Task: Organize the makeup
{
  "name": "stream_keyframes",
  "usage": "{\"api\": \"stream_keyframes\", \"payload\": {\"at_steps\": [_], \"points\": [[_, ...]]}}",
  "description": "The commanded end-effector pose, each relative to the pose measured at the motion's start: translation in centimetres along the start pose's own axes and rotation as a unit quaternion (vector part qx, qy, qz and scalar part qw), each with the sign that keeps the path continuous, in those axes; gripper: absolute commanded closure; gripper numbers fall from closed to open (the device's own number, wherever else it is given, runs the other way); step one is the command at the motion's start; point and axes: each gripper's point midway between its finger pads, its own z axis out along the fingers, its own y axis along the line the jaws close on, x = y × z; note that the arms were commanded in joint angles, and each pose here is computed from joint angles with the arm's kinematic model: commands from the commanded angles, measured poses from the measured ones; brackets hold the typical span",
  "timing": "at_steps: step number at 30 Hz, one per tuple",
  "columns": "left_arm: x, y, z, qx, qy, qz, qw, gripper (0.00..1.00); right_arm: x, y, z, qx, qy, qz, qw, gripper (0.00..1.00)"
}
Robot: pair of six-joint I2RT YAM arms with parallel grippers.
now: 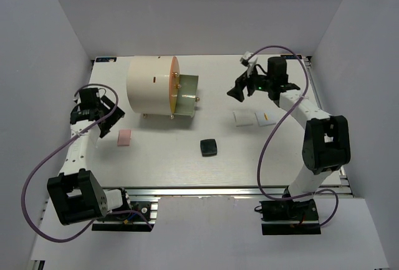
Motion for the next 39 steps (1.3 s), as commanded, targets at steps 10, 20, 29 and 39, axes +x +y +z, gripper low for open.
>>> {"api": "stream_keyframes", "payload": {"at_steps": [10, 20, 29, 39], "points": [[4.9, 4.2, 4.6, -0.035, 0.053, 0.092, 0.994, 0.13, 0.0, 1.5, -3.4, -0.005, -0.02, 0.027, 0.999, 0.11], [5.8, 4.0, 6.9, -0.017, 0.08, 0.174, 0.981, 0.13, 0.3, 1.1, -3.8, -0.004, -0.023, 0.047, 0.999, 0.11], [6.6, 3.8, 8.2, -0.005, 0.095, 0.233, 0.968, 0.13, 0.7, 1.2, -3.9, -0.01, -0.022, 0.054, 0.998, 0.11], [6.9, 5.1, 10.1, -0.045, 0.104, 0.255, 0.96, 0.12, 0.6, 1.1, -4.0, -0.011, -0.026, 0.058, 0.998, 0.1]]}}
